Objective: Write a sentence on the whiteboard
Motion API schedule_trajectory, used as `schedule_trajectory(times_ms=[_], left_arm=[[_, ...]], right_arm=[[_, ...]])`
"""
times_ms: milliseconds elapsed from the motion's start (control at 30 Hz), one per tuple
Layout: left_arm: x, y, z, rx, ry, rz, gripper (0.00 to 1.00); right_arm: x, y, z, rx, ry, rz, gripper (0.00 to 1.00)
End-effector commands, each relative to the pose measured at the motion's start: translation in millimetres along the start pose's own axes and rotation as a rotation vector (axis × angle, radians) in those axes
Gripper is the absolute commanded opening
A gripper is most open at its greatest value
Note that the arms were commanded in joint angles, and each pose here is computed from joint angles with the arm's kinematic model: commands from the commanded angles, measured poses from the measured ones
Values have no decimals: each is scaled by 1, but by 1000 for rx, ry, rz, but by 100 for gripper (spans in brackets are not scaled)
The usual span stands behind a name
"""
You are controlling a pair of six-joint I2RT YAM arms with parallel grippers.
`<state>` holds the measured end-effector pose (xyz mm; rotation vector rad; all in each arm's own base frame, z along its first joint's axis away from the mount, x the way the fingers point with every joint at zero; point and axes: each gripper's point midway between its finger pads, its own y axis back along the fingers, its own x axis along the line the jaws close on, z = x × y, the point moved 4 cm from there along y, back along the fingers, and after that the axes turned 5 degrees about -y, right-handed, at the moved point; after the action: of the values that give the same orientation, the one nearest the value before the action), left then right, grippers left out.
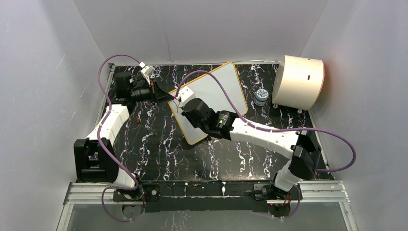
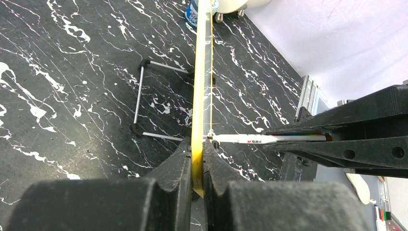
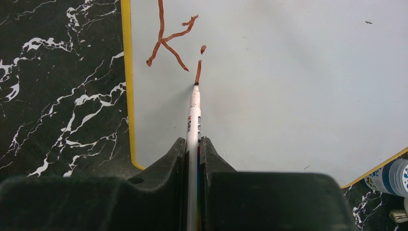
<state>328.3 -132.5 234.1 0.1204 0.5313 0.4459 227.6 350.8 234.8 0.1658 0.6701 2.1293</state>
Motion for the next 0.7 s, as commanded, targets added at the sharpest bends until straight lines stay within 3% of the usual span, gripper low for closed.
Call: schedule_trajectory(times_ms=[0, 667], left_arm=[[-8, -9, -29, 90, 58, -46, 0], [-9, -9, -29, 89, 57, -46, 0]], right_arm=[[-8, 12, 30, -128, -67, -9, 0], [-17, 10, 41, -187, -87, -69, 0]])
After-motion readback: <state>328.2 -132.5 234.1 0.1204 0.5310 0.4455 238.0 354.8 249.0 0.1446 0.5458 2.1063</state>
